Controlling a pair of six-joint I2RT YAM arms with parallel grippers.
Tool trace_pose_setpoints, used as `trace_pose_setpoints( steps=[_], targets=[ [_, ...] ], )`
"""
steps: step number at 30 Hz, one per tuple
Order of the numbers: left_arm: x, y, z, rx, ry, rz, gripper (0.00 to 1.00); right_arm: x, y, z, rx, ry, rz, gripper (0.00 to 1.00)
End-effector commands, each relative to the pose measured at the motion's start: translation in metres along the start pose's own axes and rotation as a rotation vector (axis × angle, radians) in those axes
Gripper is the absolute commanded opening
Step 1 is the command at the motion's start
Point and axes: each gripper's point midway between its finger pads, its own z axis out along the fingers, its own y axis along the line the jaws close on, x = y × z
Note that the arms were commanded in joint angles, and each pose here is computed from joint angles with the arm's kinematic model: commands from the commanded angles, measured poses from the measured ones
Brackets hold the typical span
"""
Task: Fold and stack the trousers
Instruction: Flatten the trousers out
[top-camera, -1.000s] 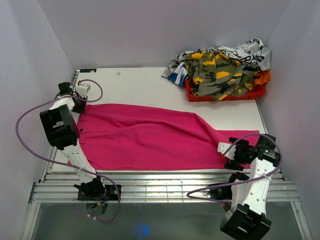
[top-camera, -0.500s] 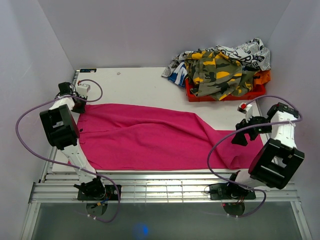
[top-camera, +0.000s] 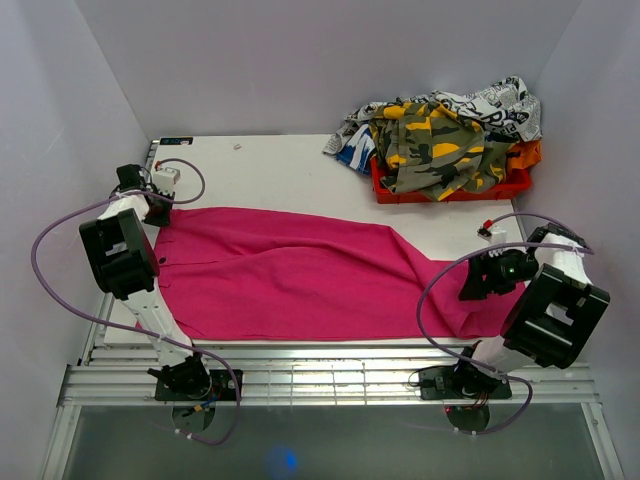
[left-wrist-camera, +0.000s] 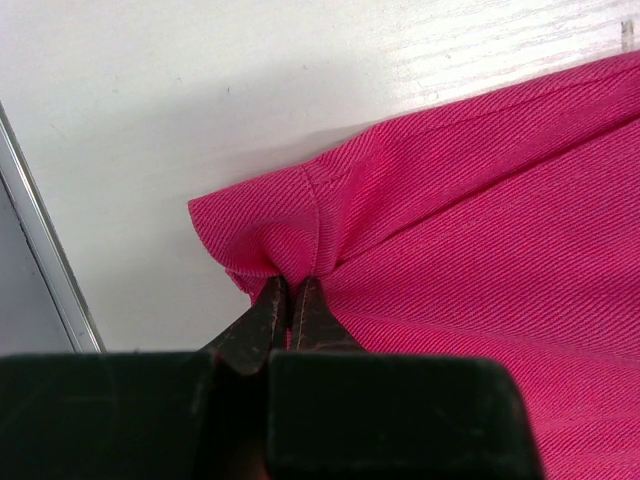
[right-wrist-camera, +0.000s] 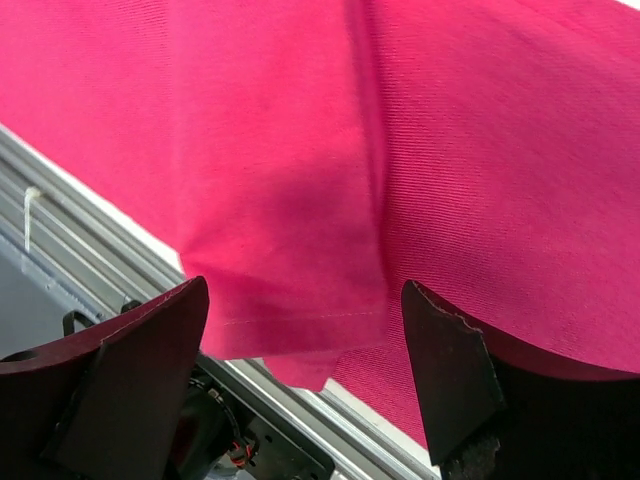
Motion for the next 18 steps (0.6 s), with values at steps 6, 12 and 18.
trace_pose_setpoints(
  steps=[6,12,18],
  targets=[
    [0.017,-0.021,0.002,0.073,0.039,-0.013,0.00,0.021,-0.022,0.012,0.042,0.061,0.140,0.80],
    [0.021,-0.021,0.004,0.070,0.045,-0.010,0.00,0.032,-0.006,0.025,-0.134,0.108,0.176,0.64],
    [0.024,-0.022,0.005,0.069,0.049,-0.011,0.00,0.024,-0.005,0.017,-0.162,0.073,0.188,0.19]
  ],
)
